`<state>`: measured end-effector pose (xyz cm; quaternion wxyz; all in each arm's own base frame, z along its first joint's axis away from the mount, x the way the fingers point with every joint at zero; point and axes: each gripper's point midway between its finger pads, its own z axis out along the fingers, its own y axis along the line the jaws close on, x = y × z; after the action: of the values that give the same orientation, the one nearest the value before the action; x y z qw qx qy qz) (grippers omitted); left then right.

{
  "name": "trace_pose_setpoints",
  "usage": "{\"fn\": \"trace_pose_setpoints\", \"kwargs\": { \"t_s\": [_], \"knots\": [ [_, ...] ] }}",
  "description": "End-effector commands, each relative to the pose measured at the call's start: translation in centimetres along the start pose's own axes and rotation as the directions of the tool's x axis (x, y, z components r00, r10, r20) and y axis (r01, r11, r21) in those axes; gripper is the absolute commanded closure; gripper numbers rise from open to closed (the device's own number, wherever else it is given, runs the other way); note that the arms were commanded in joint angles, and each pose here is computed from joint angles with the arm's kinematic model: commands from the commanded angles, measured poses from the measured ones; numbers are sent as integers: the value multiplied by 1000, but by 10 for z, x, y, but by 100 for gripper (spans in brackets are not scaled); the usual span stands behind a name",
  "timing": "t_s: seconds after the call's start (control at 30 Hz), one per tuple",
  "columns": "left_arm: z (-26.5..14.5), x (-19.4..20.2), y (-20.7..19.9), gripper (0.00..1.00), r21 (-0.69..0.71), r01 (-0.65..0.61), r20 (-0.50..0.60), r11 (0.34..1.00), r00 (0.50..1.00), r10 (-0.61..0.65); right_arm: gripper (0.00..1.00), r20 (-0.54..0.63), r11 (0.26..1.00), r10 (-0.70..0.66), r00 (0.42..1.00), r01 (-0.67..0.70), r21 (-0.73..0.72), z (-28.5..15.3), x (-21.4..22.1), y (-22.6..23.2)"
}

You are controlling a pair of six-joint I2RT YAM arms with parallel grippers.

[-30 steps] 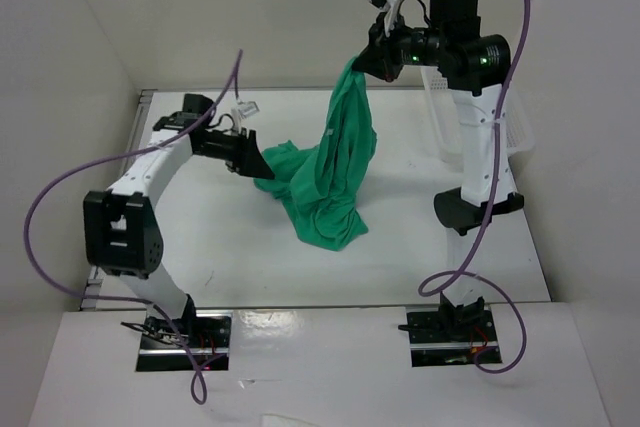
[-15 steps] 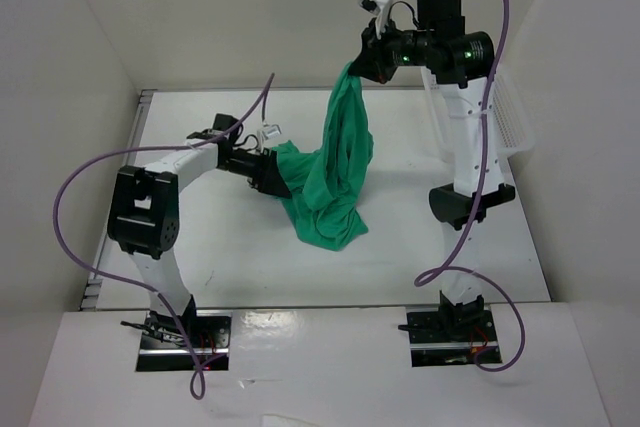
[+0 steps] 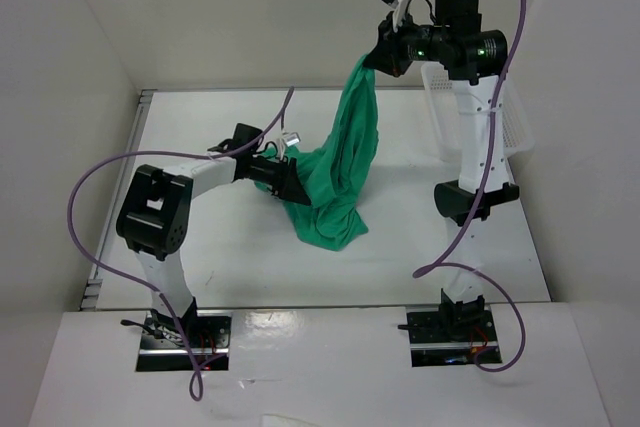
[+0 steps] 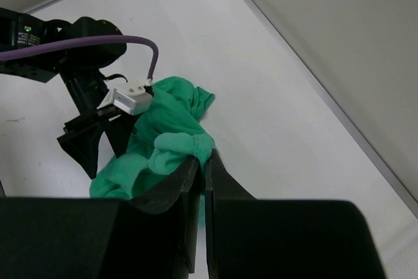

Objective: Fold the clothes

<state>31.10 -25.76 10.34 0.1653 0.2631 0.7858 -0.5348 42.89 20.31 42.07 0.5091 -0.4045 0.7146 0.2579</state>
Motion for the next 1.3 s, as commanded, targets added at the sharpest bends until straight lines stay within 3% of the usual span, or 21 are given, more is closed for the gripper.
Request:
{"fn": "trace_pose_setpoints", "kwargs": {
  "t_s": [0.0,0.3,0.63,0.7,0.77,0.8,0.83,0.93,1.07,1.27],
  "knots": [
    [9,-24,-11,24,29,-58,57,998,997,56,91,36,1000,-8,999,9,-21,-3,-10,6],
    [36,-26,-23,24,49,-16,42,999,999,14,91,36,1000,1,999,-1,-22,-1,-9,5],
    [44,-19,-27,34,70,-13,17,997,1000,11,91,45,1000,-2,999,3,-19,-5,-11,3],
    [44,-19,-27,39,70,-13,17,997,1000,11,91,45,1000,-2,999,3,-19,-5,-11,3],
    [45,-17,-23,52,69,-14,12,998,1000,13,91,45,1000,-2,999,3,-19,-5,-11,3],
    [45,-21,-25,60,69,-23,13,997,1000,22,91,45,1000,-2,999,3,-19,-5,-11,3],
    [44,-21,-27,80,78,-29,5,997,1000,29,91,45,1000,-2,999,3,-19,-5,-11,3],
    [39,-32,-37,100,88,-71,5,994,998,70,91,32,1000,10,999,-10,-24,0,-5,1],
    [19,-63,-69,100,102,-192,36,976,981,189,91,6,999,39,999,-39,-2,4,8,-15],
    [-80,-150,-119,100,-16,-349,221,937,913,344,91,3,998,66,998,-66,17,-1,15,-29]
  ]
}}
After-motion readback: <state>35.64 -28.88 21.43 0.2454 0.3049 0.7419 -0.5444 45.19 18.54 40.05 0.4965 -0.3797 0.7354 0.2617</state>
